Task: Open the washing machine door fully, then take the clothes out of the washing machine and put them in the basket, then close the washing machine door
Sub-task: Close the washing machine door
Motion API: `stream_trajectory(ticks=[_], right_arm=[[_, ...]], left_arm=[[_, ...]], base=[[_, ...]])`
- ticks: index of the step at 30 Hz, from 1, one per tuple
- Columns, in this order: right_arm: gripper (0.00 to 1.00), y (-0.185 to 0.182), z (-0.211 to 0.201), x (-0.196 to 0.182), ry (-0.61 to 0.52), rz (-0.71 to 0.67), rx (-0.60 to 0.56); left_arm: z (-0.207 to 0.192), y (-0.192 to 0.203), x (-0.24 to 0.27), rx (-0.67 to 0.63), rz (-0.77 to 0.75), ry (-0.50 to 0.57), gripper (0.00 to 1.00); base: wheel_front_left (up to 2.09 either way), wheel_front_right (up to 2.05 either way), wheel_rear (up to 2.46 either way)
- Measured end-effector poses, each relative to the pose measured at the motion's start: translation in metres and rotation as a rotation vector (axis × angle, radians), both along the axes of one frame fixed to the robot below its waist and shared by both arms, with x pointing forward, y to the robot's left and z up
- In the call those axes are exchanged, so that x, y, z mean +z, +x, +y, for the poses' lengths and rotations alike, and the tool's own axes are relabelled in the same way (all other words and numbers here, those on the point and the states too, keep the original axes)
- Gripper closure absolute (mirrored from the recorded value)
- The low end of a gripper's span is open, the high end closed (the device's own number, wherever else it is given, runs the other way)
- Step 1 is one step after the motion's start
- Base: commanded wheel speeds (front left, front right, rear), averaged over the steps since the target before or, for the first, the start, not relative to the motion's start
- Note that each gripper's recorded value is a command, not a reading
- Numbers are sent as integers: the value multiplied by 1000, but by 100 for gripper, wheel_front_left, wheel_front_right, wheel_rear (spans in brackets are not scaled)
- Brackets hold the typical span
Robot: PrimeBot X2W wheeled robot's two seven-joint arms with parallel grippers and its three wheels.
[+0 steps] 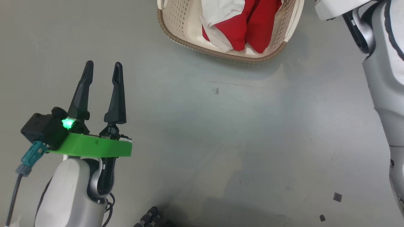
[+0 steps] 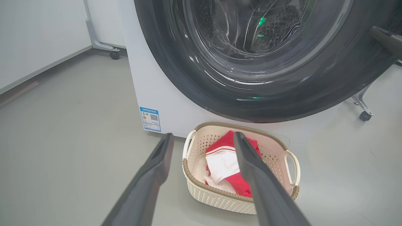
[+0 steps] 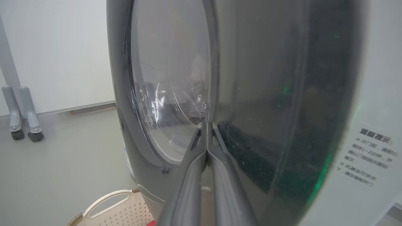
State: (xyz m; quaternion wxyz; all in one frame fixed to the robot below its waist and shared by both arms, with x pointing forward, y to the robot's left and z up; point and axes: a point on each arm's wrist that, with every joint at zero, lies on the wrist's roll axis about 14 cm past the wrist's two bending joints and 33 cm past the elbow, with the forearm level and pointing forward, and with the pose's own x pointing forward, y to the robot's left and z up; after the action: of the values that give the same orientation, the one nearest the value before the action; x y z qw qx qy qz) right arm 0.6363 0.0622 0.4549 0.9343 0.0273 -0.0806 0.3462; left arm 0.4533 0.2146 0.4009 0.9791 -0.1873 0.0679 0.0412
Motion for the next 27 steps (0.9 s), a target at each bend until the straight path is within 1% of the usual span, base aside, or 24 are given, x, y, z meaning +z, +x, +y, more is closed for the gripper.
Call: stream_trajectory(ticks=[4, 10, 17, 21, 27], right_arm=[[100, 16, -8, 1, -8, -18, -29], [100, 38, -21, 1, 9, -22, -93], [100, 51, -26, -2, 10, -20, -128], [100, 61, -30, 5, 23, -39, -156], [100, 64, -30, 5, 20, -49, -168]], left_arm=[[-2, 5, -3, -9, 2, 2, 0], [3, 4, -11, 5, 21, -1, 0], [4, 2, -20, 12, 45, -11, 0], [5, 2, -24, 13, 53, -9, 0], [5, 4, -25, 13, 55, -7, 0]], base=[[0, 0, 0], [0, 0, 0], [0, 0, 0], [0, 0, 0], [0, 0, 0]])
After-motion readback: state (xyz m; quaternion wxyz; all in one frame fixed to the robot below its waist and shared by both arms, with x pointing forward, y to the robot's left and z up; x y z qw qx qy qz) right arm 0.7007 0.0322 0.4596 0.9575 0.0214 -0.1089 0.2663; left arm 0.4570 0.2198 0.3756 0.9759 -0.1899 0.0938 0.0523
